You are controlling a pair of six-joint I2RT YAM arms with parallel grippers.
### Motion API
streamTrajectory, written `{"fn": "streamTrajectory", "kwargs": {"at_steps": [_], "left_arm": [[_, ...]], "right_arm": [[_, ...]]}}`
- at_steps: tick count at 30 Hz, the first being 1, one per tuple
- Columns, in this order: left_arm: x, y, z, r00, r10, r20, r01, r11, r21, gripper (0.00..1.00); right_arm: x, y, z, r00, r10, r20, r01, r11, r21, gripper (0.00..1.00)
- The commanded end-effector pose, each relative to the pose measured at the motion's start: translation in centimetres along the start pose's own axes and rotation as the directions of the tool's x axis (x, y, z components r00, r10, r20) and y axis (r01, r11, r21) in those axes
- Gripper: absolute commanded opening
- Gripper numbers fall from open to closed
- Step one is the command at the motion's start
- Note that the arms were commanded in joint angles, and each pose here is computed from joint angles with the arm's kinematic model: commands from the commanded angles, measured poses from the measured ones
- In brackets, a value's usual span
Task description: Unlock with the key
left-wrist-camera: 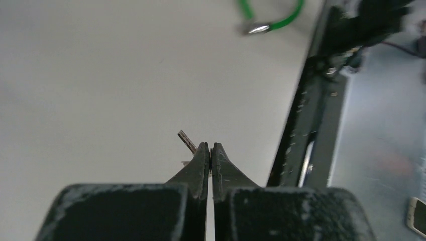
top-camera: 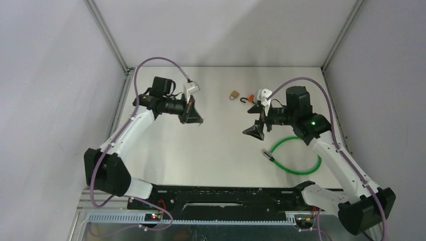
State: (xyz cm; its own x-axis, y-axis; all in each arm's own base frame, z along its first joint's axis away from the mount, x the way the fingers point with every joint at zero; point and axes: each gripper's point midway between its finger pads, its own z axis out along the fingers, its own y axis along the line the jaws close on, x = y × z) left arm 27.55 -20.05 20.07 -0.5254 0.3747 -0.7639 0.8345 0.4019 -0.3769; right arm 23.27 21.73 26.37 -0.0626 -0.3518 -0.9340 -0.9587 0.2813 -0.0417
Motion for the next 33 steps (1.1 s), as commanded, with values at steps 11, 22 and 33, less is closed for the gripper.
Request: {"fn": "streamTrajectory", "kwargs": {"at_steps": [11,22,33], "left_arm": [[-8.7,-16.3,0.6,0.963,0.123,0.239,-0.224,0.859,0.461,0.0],[-6.7,-18.4,1.7,0.965,0.203,0.167,-0.261,0.821,0.508,0.0],[-5.8,-18.3,2.0,0.962,0.232,0.147,-0.274,0.828,0.49,0.0]], "right_arm": [[-4.5,3.8,3.8,0.98,-0.104,0.172,0.147,0.955,-0.26,0.87],[-3.2,6.5,3.6,0.971,-0.203,0.13,0.235,0.916,-0.325,0.51],[-3.7,7.4,3.6,0.966,-0.214,0.142,0.251,0.908,-0.336,0.44]]}}
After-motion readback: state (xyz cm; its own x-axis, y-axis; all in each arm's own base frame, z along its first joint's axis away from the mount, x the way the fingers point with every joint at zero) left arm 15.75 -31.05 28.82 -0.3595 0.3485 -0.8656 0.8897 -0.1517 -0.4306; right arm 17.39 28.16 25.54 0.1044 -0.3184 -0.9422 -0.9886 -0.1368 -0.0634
